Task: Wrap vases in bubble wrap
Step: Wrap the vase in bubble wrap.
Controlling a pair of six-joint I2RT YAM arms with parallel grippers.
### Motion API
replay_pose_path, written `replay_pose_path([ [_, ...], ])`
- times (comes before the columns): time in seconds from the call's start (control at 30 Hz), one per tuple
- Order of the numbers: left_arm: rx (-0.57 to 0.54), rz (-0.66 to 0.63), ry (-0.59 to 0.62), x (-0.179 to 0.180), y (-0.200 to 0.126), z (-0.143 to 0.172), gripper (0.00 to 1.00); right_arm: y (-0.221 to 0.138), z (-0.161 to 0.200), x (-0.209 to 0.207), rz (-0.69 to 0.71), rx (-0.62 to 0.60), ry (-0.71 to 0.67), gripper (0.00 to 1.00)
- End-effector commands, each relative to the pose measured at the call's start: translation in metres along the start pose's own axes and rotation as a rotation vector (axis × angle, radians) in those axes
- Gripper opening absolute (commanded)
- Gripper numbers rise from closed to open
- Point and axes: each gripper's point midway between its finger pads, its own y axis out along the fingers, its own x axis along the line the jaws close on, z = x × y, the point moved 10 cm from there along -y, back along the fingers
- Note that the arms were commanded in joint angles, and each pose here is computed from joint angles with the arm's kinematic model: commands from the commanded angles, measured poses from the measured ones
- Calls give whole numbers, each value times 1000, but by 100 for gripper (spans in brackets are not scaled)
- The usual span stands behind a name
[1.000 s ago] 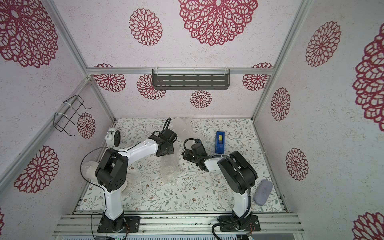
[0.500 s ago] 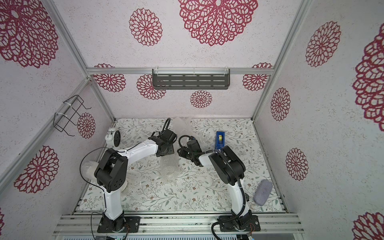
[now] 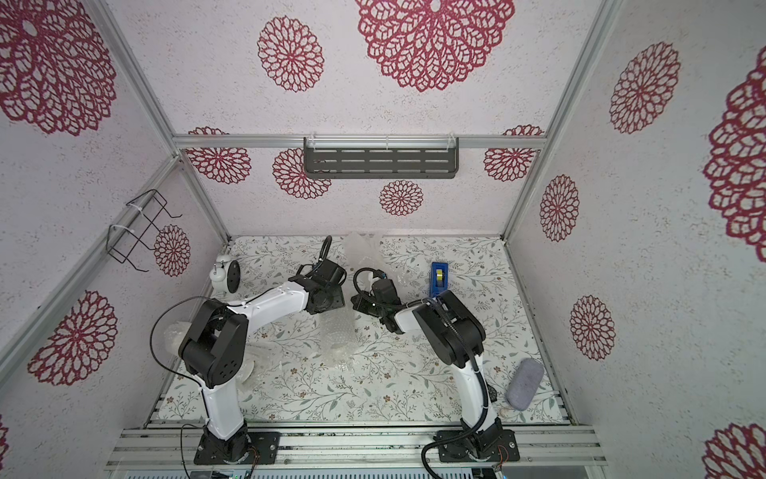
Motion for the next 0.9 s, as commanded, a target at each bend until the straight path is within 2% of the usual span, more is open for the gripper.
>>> replay_pose_path([
  [0.0,155,-60,39,24,33,30,67,-17,-17,40,-108,-69,-82,0],
  [0.17,139,20,14,25,23,24,66,-23,-10,55,-105,-77,-123,0],
  [0.33,112,104,-10,26,16,23,64,-23,3,67,-161,-77,-120,0],
  [0.57,73,292,-47,29,6,21,63,-20,11,82,-207,-57,-123,0],
  [0.87,27,346,-52,41,-7,18,65,-23,14,96,-209,-57,-155,0],
])
